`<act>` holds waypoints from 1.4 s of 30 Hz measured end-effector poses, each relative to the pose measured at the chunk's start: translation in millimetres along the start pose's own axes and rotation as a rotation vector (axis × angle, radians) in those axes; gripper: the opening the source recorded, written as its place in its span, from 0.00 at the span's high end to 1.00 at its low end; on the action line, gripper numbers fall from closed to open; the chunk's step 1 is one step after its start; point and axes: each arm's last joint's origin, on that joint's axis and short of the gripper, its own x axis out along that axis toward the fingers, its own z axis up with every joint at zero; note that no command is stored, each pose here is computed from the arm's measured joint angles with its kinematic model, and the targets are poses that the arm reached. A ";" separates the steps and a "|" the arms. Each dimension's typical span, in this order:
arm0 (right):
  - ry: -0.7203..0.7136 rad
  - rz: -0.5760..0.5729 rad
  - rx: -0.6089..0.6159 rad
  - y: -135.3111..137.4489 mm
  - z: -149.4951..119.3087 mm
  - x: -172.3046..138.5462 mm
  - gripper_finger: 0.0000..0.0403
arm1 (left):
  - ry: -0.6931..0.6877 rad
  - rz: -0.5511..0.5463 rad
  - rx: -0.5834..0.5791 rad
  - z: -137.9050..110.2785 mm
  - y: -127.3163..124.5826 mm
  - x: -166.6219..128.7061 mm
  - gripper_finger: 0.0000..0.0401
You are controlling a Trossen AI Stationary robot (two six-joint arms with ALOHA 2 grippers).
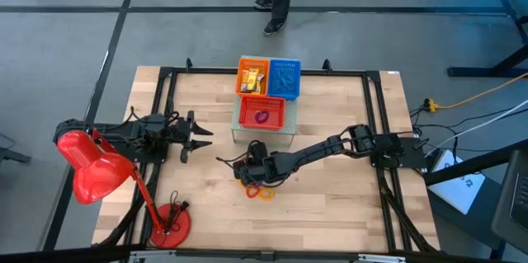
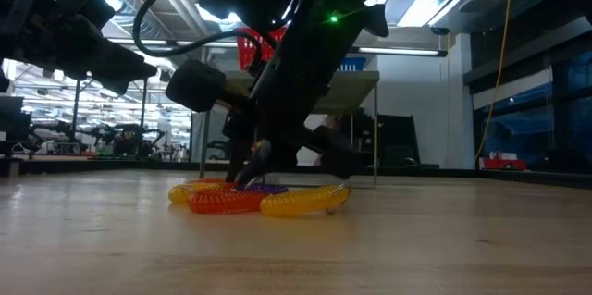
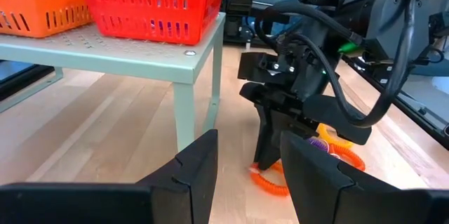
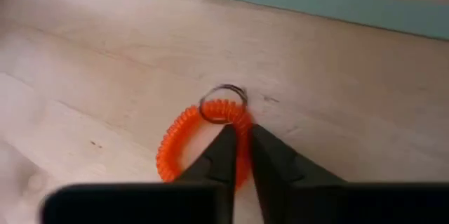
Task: Pick & Place Office Desk Supplies
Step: Put the orange spring keychain into the red bin
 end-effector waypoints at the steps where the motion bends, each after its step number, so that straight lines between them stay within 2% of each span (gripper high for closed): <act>1: 0.000 0.004 0.002 0.4 -1.0 -0.2 0.95 | 0.000 0.000 0.000 0.0 0.0 0.0 0.63; 6: 0.003 0.028 0.009 3.3 -6.9 -4.1 0.98 | 0.000 0.000 0.000 0.0 0.0 0.0 0.63; 10: 0.015 0.059 -0.043 17.6 -14.0 -21.2 0.99 | 0.000 0.000 0.000 0.0 0.0 0.0 0.63; 14: 0.060 0.067 -0.126 38.6 -21.9 -53.1 0.99 | 0.000 0.000 0.000 0.0 0.0 0.0 0.63; 24: -0.087 0.081 -0.242 75.2 -18.9 -147.1 1.00 | 0.000 0.000 0.000 0.0 0.0 0.0 0.63; 28: -0.203 0.101 -0.286 85.9 3.2 -182.1 1.00 | 0.000 0.000 0.000 0.0 0.0 0.0 0.63; 32: -0.293 0.102 -0.279 79.2 31.0 -210.6 1.00 | 0.001 -0.002 0.000 -0.1 -0.1 0.1 0.63; 34: -0.365 0.056 -0.287 72.1 51.9 -223.3 1.00 | 0.001 -0.002 0.000 0.0 -0.1 0.1 0.63; 37: -0.420 -0.027 -0.284 61.2 81.6 -229.3 1.00 | 0.001 -0.002 0.000 -0.1 -0.1 0.1 0.63; 42: -0.419 -0.167 -0.295 47.0 113.3 -217.9 1.00 | 0.001 -0.002 0.000 -0.1 0.0 0.1 0.63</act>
